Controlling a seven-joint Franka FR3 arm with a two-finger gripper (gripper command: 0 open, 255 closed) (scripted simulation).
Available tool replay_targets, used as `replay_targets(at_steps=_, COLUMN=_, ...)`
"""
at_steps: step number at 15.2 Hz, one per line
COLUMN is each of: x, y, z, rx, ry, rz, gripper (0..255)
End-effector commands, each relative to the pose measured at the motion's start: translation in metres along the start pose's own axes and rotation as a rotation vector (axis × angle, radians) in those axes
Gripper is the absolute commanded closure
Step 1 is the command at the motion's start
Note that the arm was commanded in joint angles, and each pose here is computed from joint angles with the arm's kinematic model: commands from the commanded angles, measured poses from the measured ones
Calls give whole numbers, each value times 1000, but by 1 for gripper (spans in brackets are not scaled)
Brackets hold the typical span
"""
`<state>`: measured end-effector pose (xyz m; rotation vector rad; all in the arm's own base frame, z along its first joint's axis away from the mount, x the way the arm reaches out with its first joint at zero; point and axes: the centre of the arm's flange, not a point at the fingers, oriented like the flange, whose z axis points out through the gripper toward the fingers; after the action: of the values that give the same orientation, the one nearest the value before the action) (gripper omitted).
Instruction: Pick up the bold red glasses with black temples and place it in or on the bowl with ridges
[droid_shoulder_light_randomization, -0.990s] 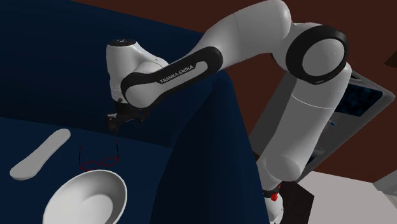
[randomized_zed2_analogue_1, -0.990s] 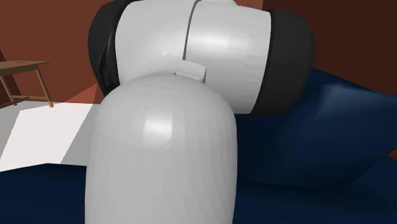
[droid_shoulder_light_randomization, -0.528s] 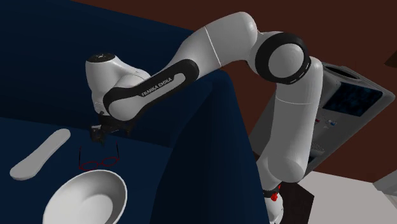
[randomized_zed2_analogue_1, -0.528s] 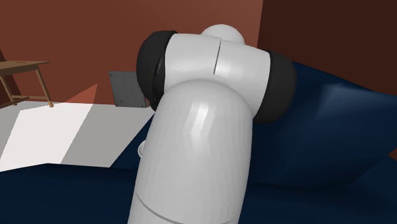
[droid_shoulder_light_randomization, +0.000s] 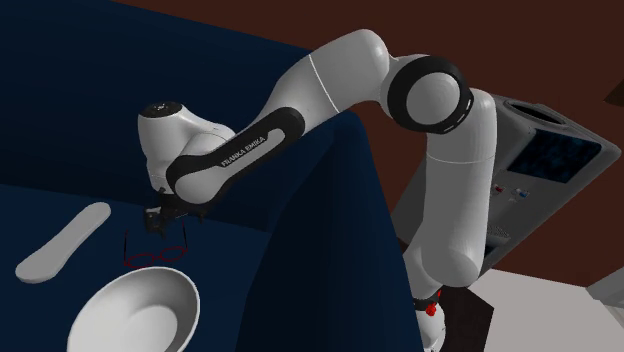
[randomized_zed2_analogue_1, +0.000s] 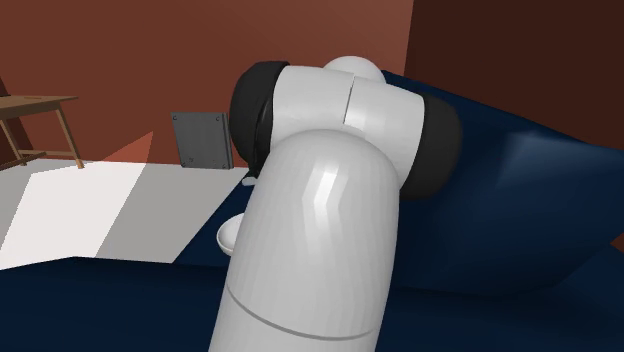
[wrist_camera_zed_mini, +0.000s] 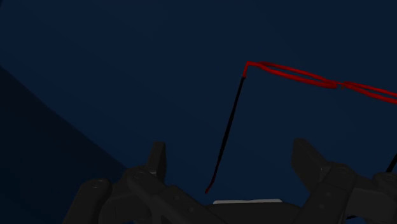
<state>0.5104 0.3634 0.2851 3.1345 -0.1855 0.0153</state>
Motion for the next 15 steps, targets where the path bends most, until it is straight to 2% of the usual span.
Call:
replay_targets(at_steps=1, x=0, y=0, z=1, rx=0, ry=0, rz=0, gripper=0)
replay_targets(at_steps=5, x=0, y=0, z=1, rx=0, ry=0, rz=0, gripper=0)
replay_targets(at_steps=6, x=0, y=0, z=1, rx=0, ry=0, rz=0, gripper=255)
replay_targets(at_steps=15, x=0, y=0, z=1, rx=0, ry=0, rz=0, gripper=255)
